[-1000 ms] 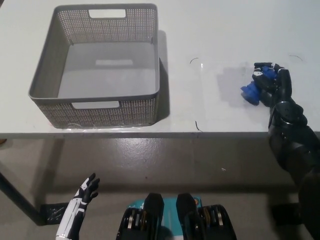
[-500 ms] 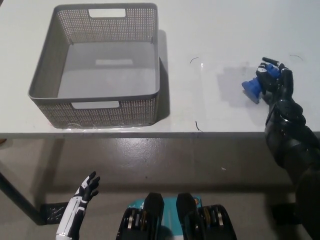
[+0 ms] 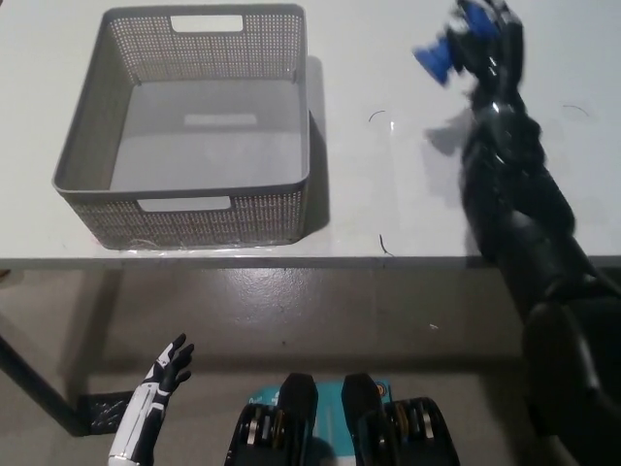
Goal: Use the right hand to pick up a chess pieces and put it into a container on the left hand side
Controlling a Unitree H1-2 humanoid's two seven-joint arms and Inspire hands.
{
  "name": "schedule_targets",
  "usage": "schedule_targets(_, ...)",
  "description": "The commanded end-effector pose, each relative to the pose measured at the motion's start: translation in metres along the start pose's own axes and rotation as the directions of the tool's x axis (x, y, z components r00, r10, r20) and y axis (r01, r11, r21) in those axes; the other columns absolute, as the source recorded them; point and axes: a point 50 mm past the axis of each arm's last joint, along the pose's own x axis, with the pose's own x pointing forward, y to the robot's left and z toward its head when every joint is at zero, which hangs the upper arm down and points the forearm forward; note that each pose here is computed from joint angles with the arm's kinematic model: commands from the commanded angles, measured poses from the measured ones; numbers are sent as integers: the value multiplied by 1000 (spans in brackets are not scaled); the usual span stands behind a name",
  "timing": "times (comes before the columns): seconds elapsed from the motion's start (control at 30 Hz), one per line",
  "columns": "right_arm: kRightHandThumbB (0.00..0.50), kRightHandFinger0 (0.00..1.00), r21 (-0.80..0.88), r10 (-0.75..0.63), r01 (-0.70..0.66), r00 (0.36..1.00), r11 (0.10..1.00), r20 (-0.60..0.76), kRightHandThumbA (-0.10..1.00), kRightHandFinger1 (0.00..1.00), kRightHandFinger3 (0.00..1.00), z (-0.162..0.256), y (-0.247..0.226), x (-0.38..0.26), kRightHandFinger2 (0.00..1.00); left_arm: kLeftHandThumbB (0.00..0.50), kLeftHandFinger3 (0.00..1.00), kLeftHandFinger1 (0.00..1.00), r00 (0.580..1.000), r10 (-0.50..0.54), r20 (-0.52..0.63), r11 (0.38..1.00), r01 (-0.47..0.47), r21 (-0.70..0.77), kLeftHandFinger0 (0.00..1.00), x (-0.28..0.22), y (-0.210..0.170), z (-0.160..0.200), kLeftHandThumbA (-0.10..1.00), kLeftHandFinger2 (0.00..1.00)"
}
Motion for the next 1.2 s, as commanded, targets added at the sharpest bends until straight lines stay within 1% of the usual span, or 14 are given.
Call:
schedule_targets(0.0,108,0,-2,133,-136,965,991,225,-100,299,706,74,68,9,699,116,1000,1000,998,-4,58,1000,4,6,1000,5,3,9,1000,1000)
schedule_targets(0.1,119,0,-67,178,-166,951,984,252,-100,312,764,87,97,2,726,114,1000,1000,998,-12,61,1000,11,18,1000,5,3,9,1000,1000)
schedule_targets(0.2,135,0,-93,239,-221,929,971,283,-100,299,762,94,124,-6,719,129,1000,1000,998,-15,59,1000,14,22,1000,5,3,9,1000,1000)
schedule_targets(0.23,130,0,-81,274,-262,919,962,284,-100,268,736,98,141,-12,666,141,1000,1000,998,-23,58,999,22,24,1000,5,2,9,1000,1000)
schedule_targets(0.37,139,0,-119,328,-307,900,944,287,-100,275,746,102,178,-29,691,145,1000,1000,998,-26,53,999,25,26,1000,3,-1,7,1000,1000)
schedule_targets(0.4,121,84,-140,362,-335,890,932,278,-100,326,764,101,190,-35,726,151,1000,1000,998,-29,54,999,28,27,1000,2,-1,7,1000,1000)
schedule_targets(0.43,131,50,-160,373,-341,887,926,273,-100,246,727,100,196,-38,614,154,1000,1000,998,-32,53,999,31,27,1000,2,-2,7,1000,1000)
schedule_targets(0.47,128,2,-168,373,-338,886,926,274,-100,211,712,100,196,-38,582,156,1000,1000,998,-34,53,999,33,27,1000,3,-3,7,1000,1000)
schedule_targets(0.53,122,0,-207,408,-362,875,909,261,-100,214,781,97,212,-47,657,123,1000,1000,998,-42,55,999,41,22,1000,5,-4,8,1000,1000)
schedule_targets(0.67,120,0,-283,453,-386,860,878,233,-100,236,777,84,229,-60,722,127,1000,1000,997,-44,62,999,43,28,1000,6,-3,11,1000,1000)
schedule_targets(0.8,123,0,-348,479,-402,861,847,171,-100,305,845,62,229,-67,795,147,1000,1000,997,-51,60,998,48,45,1000,8,-7,13,1000,1000)
schedule_targets(0.97,119,0,-386,497,-430,863,816,91,-100,385,823,49,222,-65,877,170,1000,1000,995,-61,77,997,57,50,1000,14,-5,17,1000,1000)
schedule_targets(1.07,122,0,-421,500,-432,864,797,60,-100,415,918,39,213,-63,894,167,1000,1000,994,-72,86,996,66,64,1000,15,-5,17,1000,1000)
schedule_targets(1.17,146,85,-461,498,-420,865,782,56,-100,505,917,32,205,-61,931,218,1000,1000,994,-77,83,995,71,68,1000,17,-5,17,1000,1000)
